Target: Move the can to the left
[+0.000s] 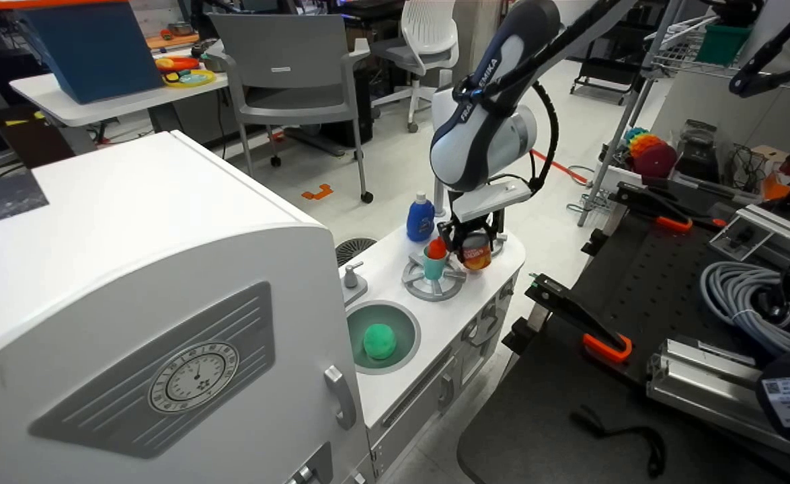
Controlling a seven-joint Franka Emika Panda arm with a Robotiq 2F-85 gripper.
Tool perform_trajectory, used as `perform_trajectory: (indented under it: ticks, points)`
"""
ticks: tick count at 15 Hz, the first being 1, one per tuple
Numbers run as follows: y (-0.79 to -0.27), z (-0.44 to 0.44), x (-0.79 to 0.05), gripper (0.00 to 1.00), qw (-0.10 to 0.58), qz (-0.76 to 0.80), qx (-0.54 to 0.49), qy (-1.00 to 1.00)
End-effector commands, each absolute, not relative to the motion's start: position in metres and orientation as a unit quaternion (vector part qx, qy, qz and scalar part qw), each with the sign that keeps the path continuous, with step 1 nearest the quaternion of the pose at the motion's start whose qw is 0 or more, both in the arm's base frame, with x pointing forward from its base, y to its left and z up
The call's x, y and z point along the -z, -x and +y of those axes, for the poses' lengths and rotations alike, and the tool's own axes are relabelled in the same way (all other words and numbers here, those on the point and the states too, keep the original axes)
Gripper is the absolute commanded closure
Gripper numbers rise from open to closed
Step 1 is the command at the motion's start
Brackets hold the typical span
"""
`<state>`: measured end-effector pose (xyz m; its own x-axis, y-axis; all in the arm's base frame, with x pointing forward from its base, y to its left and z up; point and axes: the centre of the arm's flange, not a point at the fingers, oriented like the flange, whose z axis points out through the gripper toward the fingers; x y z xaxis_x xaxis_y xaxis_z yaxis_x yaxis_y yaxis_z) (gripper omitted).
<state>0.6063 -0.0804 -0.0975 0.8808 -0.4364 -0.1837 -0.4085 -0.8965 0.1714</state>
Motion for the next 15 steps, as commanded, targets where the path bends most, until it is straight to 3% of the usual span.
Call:
perform_trajectory:
  ticks: [1,13,14,15]
  points:
    - [-0.580,-0.074,0.104,0.54,0.043,-0.216,0.111,-0.969]
    - [-0.559,-0.109,0.127,0.54,0.097,-0.240,0.122,-0.958]
    - [-0.559,-0.112,0.127,0.17,0.100,-0.239,0.122,-0.958]
    - [-0.560,-0.114,0.128,0.06,0.100,-0.239,0.120,-0.958]
